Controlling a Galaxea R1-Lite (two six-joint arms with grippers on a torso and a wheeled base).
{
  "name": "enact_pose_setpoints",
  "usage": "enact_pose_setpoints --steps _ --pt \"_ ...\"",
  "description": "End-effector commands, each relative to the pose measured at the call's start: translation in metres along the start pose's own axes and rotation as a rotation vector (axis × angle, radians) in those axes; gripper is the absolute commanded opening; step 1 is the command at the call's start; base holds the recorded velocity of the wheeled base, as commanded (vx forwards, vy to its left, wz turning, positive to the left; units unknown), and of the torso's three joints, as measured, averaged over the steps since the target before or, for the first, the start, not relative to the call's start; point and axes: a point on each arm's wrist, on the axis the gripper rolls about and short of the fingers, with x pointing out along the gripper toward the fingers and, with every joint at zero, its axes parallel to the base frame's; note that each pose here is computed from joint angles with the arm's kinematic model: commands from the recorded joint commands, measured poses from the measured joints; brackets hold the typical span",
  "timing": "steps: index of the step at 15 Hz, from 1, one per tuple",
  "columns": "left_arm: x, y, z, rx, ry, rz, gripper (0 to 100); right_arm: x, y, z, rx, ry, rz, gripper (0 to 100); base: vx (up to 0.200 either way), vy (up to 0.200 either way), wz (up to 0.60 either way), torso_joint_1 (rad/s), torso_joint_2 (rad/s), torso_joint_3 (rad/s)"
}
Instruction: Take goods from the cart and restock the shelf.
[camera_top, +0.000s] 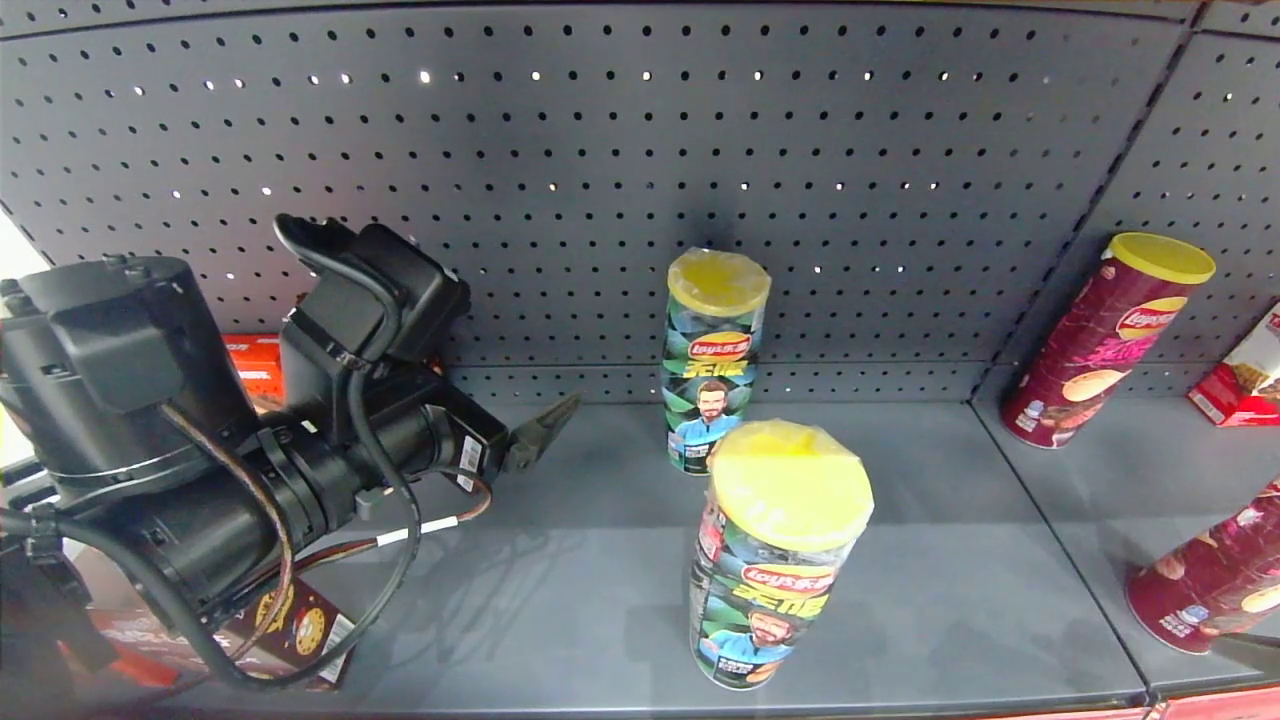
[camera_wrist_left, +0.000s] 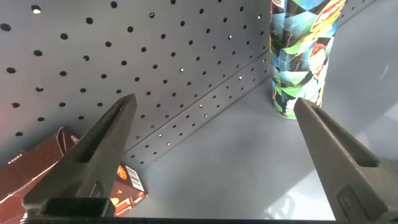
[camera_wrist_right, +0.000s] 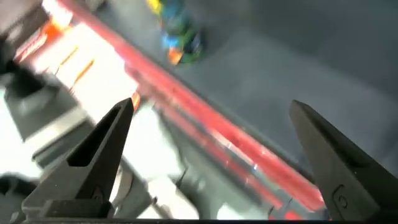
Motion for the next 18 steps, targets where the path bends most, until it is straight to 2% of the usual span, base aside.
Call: enact_pose_setpoints --steps 1,2,4,5,6,10,18 --pt "0.0 0.0 -0.001 0.0 0.004 0.001 100 0.035 -0.002 -0.002 0.0 0.166 0.079 100 0.0 0.0 0.0 0.0 0.0 0.0" --pt "0.0 0.0 -0.002 -0.001 0.008 0.0 100 0.053 0.0 -0.002 -0.017 0.208 0.106 100 0.0 0.0 0.0 0.0 0.0 0.0" --pt "0.0 0.0 -0.002 0.001 0.008 0.001 100 0.061 0.0 -0.003 -0.024 0.219 0.103 100 0.0 0.0 0.0 0.0 0.0 0.0" --pt "-0.001 0.002 -0.002 0.0 0.008 0.008 100 0.073 -0.004 -0.001 -0.029 0.254 0.018 100 0.0 0.0 0.0 0.0 0.0 0.0" --pt "-0.003 0.003 0.0 -0.001 -0.003 0.011 100 0.079 -0.006 0.001 -0.028 0.266 -0.01 100 0.0 0.0 0.0 0.0 0.0 0.0" --pt "-0.004 0.002 -0.003 0.0 0.007 0.007 100 0.1 -0.01 0.016 -0.037 0.277 -0.054 100 0.0 0.0 0.0 0.0 0.0 0.0" --pt "-0.005 0.002 -0.001 0.007 -0.007 0.012 100 0.157 -0.017 0.049 -0.051 0.292 -0.091 100 0.0 0.0 0.0 0.0 0.0 0.0"
